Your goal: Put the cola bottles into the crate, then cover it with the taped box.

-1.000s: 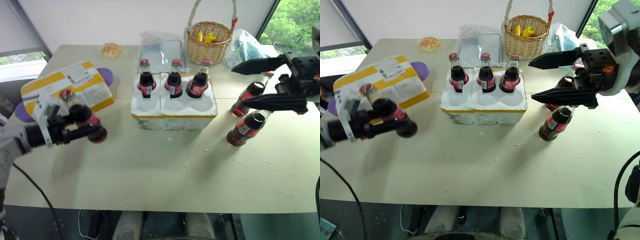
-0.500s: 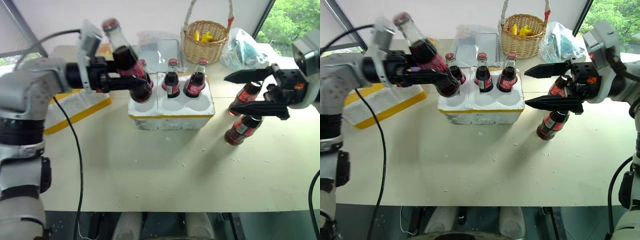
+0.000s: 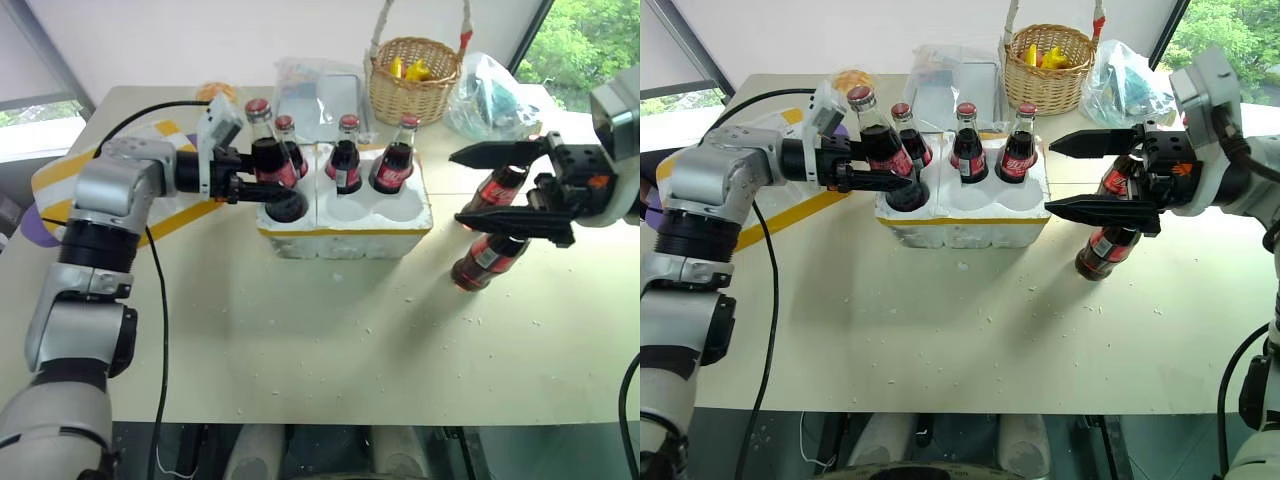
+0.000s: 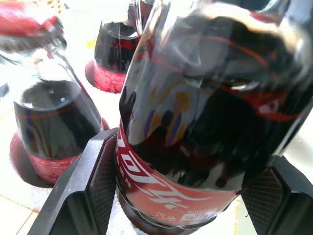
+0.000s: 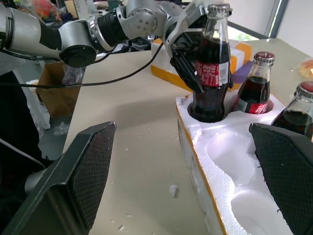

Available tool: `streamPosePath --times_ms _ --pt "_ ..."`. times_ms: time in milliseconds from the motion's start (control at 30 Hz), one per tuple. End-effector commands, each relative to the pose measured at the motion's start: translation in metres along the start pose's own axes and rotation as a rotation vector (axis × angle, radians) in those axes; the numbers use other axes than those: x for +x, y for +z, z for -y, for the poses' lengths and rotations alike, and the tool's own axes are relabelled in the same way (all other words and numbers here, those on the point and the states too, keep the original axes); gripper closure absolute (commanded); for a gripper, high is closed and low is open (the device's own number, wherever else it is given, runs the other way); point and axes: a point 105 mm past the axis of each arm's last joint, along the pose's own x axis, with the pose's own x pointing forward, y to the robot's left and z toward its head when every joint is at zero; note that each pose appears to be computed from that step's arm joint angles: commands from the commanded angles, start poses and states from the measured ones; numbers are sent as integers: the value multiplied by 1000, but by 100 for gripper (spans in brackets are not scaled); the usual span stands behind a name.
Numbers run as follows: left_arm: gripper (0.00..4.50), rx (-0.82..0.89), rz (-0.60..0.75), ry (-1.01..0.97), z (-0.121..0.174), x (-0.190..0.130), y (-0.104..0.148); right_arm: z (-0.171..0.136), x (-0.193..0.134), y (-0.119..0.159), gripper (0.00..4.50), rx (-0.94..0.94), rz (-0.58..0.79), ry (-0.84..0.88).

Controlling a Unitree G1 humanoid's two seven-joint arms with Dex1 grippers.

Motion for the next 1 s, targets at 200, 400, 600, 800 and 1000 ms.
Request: streamPosePath --times_ms 200,400,600,800,1000 --pt "166 67 -13 5 -1 7 5 -2 4 10 0 -61 30 0" --pt "14 47 -25 -1 1 4 -2 -2 6 10 0 -63 42 2" --pt "14 57 13 15 2 -7 7 2 7 10 0 -73 48 -10" --pt "14 76 109 42 14 -48 36 11 0 13 0 -92 57 -92" --pt "14 75 136 -63 69 -100 59 -5 -18 17 0 -80 24 -119"
